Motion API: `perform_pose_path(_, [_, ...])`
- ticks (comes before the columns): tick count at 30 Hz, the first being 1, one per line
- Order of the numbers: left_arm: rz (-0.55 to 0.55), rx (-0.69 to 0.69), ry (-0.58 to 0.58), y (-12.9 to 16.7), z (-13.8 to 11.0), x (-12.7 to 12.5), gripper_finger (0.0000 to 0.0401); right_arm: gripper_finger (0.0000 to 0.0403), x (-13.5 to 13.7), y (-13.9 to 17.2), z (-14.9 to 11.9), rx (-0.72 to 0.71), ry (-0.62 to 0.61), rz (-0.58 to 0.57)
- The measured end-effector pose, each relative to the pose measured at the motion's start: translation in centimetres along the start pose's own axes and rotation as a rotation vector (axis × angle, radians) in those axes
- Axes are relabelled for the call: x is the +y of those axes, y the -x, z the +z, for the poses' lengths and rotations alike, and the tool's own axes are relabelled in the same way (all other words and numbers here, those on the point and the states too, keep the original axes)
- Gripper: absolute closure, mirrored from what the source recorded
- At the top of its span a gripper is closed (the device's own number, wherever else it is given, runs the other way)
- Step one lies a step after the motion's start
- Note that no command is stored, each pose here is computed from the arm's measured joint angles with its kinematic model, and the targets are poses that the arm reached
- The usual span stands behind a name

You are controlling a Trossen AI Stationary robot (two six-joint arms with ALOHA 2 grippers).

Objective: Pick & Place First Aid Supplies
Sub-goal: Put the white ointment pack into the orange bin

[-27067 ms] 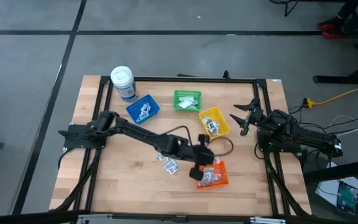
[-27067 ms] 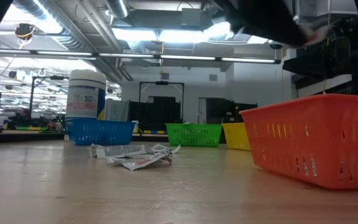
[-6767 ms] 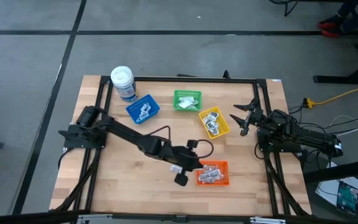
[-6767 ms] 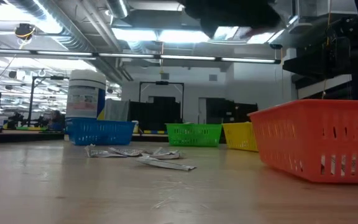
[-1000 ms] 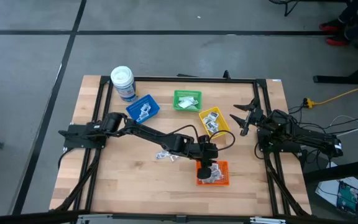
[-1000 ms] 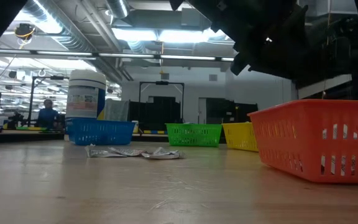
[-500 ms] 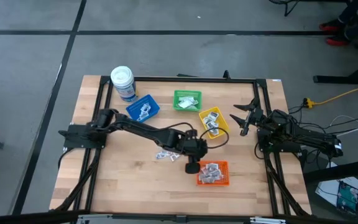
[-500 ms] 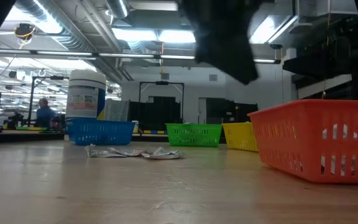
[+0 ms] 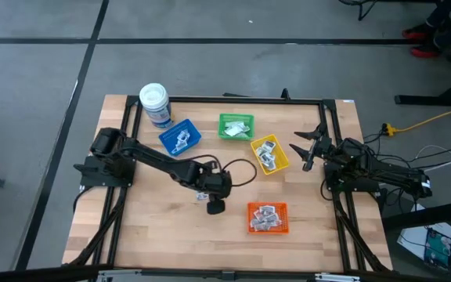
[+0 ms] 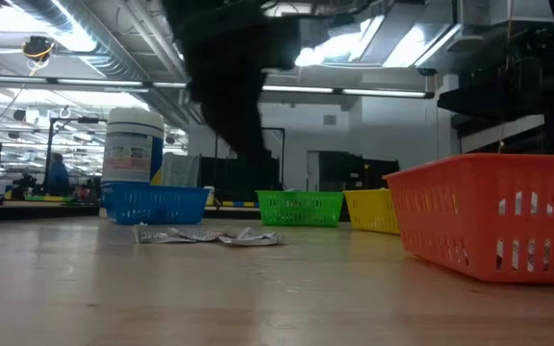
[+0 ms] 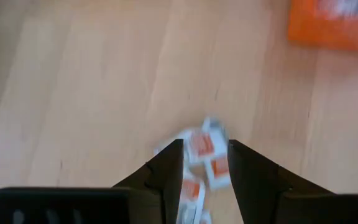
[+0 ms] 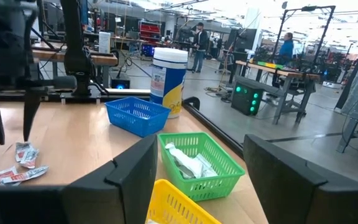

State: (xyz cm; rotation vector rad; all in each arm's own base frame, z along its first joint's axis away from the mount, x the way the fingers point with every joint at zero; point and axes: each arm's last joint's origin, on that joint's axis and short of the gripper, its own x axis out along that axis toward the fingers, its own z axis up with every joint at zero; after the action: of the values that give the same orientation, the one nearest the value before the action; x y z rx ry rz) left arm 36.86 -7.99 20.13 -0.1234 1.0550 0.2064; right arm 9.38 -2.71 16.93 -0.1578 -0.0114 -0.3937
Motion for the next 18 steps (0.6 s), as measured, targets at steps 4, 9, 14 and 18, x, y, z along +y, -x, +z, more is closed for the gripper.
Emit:
perform_pose_path(4, [-0.031, 0.079, 0.0, -0.6, -2.1, 0.4, 0.0282, 0.0166, 0.0, 0.0, 0.0, -0.001, 0.0, -0.001])
perform_pose_path(9, [-0.054, 0.176, 0.05, -1.4, -4.2, 0.9, 0.0282, 0.0166, 0.0, 0.0, 0.0, 0.0, 0.0, 0.0])
perform_pose_path(14, [-0.03, 0.217, 0.054, -2.1, -5.4, 1.6, 0.0289, 0.0166, 0.0, 0.0, 0.0, 0.0, 0.0, -0.001])
perform_pose_path(18, [-0.021, 0.218, 0.042, -2.6, -5.6, 2.5, 0.0293, 0.0166, 0.0, 0.0, 0.0, 0.0, 0.0, -0.001])
